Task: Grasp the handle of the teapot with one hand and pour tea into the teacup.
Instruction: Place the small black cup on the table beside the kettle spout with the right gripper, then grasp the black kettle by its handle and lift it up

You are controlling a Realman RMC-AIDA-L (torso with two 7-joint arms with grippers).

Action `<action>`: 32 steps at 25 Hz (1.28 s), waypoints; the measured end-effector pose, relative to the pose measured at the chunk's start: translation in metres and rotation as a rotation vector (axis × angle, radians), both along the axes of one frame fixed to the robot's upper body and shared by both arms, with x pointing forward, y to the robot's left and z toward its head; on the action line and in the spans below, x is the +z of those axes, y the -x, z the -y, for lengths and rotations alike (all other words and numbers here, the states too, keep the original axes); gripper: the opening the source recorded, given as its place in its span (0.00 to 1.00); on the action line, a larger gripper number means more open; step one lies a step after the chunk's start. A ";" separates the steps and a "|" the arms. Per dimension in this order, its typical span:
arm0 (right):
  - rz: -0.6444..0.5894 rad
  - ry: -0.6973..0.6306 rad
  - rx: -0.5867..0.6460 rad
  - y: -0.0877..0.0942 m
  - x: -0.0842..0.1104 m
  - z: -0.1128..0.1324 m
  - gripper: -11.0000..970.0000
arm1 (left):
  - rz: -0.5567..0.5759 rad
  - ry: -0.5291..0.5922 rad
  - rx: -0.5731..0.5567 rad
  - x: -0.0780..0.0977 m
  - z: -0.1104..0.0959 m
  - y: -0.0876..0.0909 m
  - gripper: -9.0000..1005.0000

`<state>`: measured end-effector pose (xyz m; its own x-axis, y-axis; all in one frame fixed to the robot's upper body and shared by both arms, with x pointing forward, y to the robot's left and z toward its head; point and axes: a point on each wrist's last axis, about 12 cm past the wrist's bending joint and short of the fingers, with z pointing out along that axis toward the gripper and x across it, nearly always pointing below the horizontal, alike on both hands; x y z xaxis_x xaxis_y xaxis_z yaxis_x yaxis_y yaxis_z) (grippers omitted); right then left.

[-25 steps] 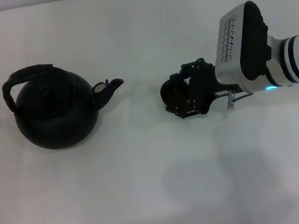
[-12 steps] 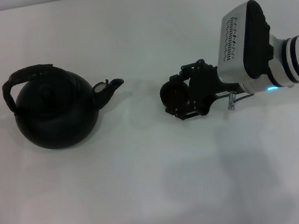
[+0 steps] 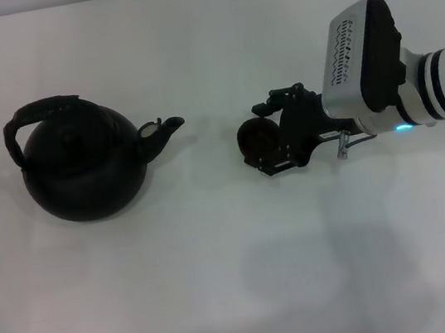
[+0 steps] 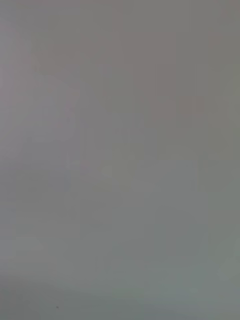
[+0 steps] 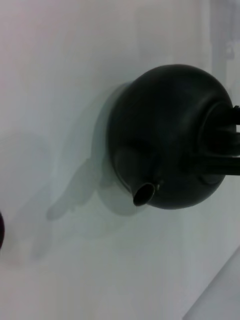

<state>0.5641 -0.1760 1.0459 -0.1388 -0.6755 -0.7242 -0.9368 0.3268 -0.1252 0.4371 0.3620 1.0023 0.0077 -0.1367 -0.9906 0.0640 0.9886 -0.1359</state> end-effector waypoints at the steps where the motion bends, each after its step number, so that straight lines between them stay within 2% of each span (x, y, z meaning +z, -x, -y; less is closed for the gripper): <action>1: 0.000 0.000 -0.001 0.000 0.000 0.000 0.83 | 0.000 0.000 0.000 0.000 0.000 0.000 0.71; 9: 0.001 -0.017 -0.002 0.000 0.003 -0.001 0.89 | 0.000 0.000 0.000 0.000 0.000 0.000 0.71; 19: -0.025 -0.132 -0.023 -0.006 0.021 0.013 0.90 | -0.003 -0.002 0.003 0.000 -0.001 0.001 0.71; 24: 0.007 -0.229 -0.091 -0.007 0.036 0.046 0.90 | -0.006 -0.002 0.006 -0.001 -0.002 0.003 0.71; 29: 0.117 -0.383 -0.238 -0.002 0.053 0.103 0.90 | -0.011 -0.006 -0.020 -0.003 0.001 0.008 0.71; 32: 0.201 -0.453 -0.340 0.006 0.056 0.136 0.90 | 0.005 -0.006 -0.052 -0.001 0.004 0.013 0.71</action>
